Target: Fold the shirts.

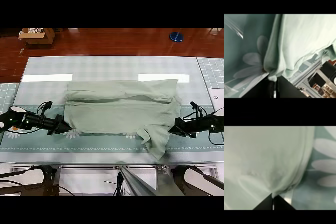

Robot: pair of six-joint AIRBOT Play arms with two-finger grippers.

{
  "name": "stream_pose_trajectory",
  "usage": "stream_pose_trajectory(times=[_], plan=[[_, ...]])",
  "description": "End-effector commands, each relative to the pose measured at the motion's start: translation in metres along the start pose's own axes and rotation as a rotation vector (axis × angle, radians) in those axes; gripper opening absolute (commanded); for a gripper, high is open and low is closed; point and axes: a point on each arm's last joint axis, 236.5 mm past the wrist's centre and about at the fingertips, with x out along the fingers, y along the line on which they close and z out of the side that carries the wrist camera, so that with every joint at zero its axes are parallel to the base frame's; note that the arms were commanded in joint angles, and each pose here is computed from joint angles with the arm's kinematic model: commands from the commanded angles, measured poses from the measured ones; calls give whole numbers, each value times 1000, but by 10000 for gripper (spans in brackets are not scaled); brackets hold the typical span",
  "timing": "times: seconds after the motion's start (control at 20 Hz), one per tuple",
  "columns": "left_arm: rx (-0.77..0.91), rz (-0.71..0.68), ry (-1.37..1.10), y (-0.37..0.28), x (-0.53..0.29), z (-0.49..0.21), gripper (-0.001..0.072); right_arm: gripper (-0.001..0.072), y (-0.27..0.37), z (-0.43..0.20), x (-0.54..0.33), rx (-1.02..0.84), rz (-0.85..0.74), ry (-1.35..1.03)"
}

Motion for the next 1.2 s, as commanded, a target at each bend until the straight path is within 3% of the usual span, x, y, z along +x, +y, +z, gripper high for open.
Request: stream_pose_trajectory(times=[0.0, 0.15, 0.3, 0.45, 0.6, 0.9, 1.15], plan=[[15, 11, -44, 0, -4, 11, 34, 26, 19, 6, 5, -60, 20, -18], [157, -82, -68, -45, -31, 27, 33, 26, 24, 6, -28, -214, -8, 9], [268, -144, -215, -96, -75, 67, 34, 25, 63, 63, -85, -286, 15, -259], [318, -169, -392, -138, -116, 112, 33, 24, 97, 137, -149, -242, 45, -601], [364, -130, -478, -161, -123, 146, 33, 24, 120, 175, -152, -268, 40, -688], [323, -144, -398, -168, -90, 187, 34, 24, 156, 250, -125, -280, 40, -789], [228, -148, -398, -143, -89, 221, 34, 24, 145, 284, -107, -241, 25, -788]])
